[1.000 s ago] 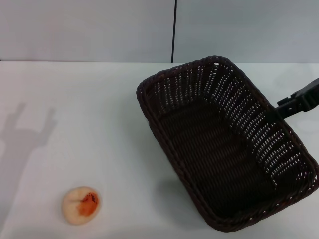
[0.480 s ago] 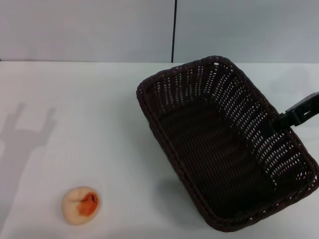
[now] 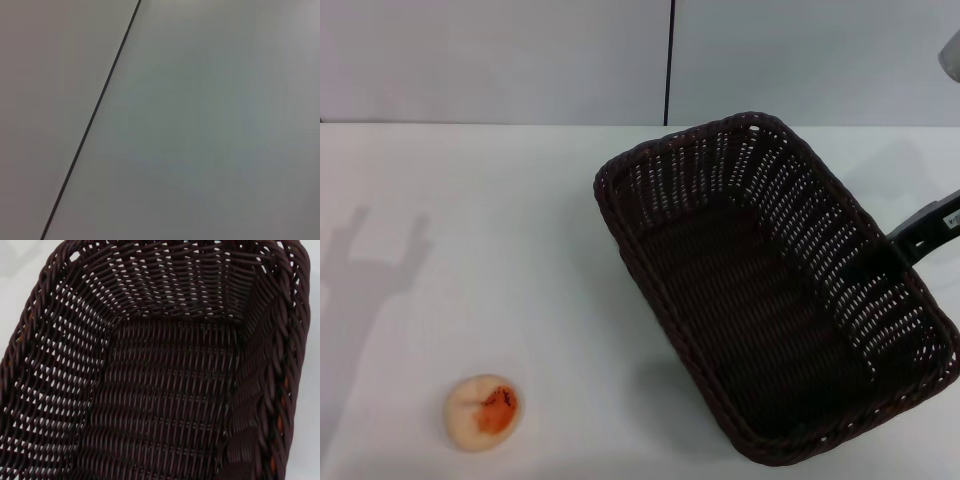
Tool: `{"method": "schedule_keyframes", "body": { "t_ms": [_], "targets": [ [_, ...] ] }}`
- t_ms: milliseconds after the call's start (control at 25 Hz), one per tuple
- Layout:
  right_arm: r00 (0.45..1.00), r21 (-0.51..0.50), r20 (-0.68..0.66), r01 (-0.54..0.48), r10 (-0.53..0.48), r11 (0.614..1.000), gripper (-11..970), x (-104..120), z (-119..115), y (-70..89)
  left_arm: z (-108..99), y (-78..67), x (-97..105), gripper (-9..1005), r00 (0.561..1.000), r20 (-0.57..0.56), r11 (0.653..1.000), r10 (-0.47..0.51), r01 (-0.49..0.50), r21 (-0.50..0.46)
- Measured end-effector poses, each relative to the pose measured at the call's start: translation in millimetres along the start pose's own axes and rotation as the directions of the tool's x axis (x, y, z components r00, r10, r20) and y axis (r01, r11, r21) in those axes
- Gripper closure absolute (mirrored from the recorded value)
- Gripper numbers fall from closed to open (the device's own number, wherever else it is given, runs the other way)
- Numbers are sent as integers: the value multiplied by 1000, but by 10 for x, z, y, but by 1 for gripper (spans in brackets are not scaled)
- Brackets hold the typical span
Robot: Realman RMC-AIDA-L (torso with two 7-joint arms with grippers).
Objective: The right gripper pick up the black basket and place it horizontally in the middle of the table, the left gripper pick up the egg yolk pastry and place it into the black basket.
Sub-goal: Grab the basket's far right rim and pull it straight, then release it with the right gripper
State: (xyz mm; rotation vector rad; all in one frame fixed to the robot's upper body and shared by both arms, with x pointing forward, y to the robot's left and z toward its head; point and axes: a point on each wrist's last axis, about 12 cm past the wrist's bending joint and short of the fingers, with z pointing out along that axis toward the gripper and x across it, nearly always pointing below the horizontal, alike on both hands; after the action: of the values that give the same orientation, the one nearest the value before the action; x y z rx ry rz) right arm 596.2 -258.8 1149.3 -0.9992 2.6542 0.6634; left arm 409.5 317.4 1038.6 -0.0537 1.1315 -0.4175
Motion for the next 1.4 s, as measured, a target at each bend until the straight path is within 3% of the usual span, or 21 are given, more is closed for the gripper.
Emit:
{"method": "schedule_keyframes", "body": {
  "t_ms": [400, 560, 800, 1000, 1200, 1360, 1400],
  "targets": [
    [1000, 0, 13, 6, -6, 1000, 807, 14, -54, -19, -3, -10, 24, 184, 1000, -12, 1000, -9, 9, -10],
    [998, -7, 55, 18, -18, 1000, 807, 1, -131, -5, -6, -9, 24, 184, 1000, -12, 1000, -9, 9, -12],
    [980, -101, 201, 38, -17, 994, 807, -16, -282, 26, -9, -5, 22, 184, 1000, -11, 1000, -8, 7, -15],
    [950, -138, 305, 107, -60, 985, 808, -31, -354, 57, -5, -6, 25, 184, 1000, -11, 1000, -9, 9, -17],
    [925, -119, 349, 200, -147, 973, 808, -81, -444, 87, 9, -16, 26, 184, 1000, -5, 1000, -16, 16, -16],
    [880, -50, 362, 348, -308, 936, 808, -188, -586, 178, 8, -22, 29, 184, 1000, -11, 1000, -18, 18, -6],
    [880, -50, 362, 348, -308, 936, 808, -188, -586, 178, 6, -23, 30, 184, 1000, -12, 1000, -18, 18, -4]
  ]
}}
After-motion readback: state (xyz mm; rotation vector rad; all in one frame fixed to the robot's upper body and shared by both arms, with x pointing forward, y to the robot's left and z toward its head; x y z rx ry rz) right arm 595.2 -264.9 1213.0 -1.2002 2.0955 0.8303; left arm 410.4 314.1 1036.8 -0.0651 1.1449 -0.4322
